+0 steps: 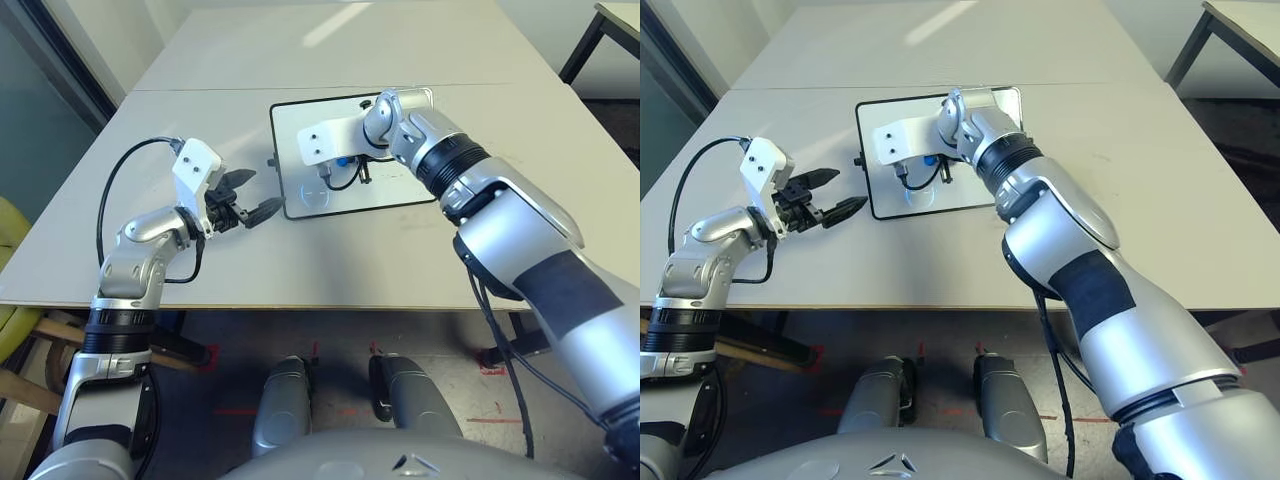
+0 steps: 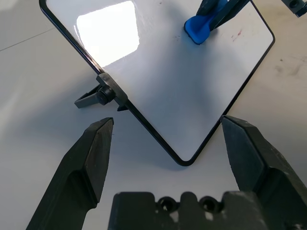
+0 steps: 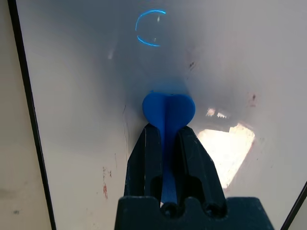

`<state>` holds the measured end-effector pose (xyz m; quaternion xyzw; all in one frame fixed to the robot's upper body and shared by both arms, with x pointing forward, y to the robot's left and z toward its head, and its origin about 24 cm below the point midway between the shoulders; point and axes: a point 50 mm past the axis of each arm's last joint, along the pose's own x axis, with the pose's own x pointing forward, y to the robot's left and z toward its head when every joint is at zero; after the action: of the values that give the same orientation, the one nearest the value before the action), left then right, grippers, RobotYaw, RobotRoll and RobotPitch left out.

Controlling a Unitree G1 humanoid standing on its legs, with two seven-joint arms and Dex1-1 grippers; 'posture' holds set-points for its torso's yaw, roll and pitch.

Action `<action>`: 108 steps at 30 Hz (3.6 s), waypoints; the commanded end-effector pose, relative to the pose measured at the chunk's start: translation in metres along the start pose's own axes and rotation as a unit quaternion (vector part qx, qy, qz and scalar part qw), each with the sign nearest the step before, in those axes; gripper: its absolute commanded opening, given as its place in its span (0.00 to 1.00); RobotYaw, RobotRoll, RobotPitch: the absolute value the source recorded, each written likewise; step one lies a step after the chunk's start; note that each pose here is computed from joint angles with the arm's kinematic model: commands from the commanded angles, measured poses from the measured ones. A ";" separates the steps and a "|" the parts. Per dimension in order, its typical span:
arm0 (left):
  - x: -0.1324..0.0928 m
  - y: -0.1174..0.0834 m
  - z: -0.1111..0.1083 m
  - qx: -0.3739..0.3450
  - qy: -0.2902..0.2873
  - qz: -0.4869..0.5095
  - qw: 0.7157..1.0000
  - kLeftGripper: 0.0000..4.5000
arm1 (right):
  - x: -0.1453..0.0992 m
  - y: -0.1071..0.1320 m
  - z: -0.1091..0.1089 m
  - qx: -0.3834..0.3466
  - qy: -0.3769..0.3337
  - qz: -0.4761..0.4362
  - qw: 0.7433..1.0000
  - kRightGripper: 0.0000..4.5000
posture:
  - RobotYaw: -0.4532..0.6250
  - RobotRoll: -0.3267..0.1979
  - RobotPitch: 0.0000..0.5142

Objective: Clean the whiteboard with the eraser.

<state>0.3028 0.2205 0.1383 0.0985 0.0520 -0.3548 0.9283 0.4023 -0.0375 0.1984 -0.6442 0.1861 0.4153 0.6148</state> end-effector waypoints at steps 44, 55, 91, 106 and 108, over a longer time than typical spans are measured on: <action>0.013 0.005 0.000 0.004 0.003 -0.028 1.000 1.00 | -0.076 0.059 -0.206 0.648 0.037 0.017 0.761 0.03 | 0.35 0.62 0.22; 0.007 0.007 0.000 0.008 0.008 -0.024 1.000 1.00 | -0.055 0.067 -0.201 0.702 0.042 -0.021 0.710 0.03 | 0.37 0.62 0.24; -0.034 0.053 0.029 -0.042 -0.096 0.183 0.978 1.00 | -0.077 0.062 -0.239 0.623 -0.142 -0.239 0.731 1.00 | 0.34 0.62 0.27; -0.067 0.099 -0.005 -0.111 -0.091 0.432 0.891 1.00 | -0.070 0.136 -0.270 0.624 -0.210 -0.407 0.634 1.00 | 0.33 0.62 0.25; -0.069 0.101 -0.006 -0.109 -0.089 0.441 0.887 1.00 | -0.068 0.139 -0.270 0.625 -0.212 -0.410 0.629 1.00 | 0.33 0.62 0.24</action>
<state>0.3210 0.3329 0.1592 -0.0252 -0.0410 0.0715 0.9963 0.3429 -0.3339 0.1332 -0.0142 0.0007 0.0384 0.9992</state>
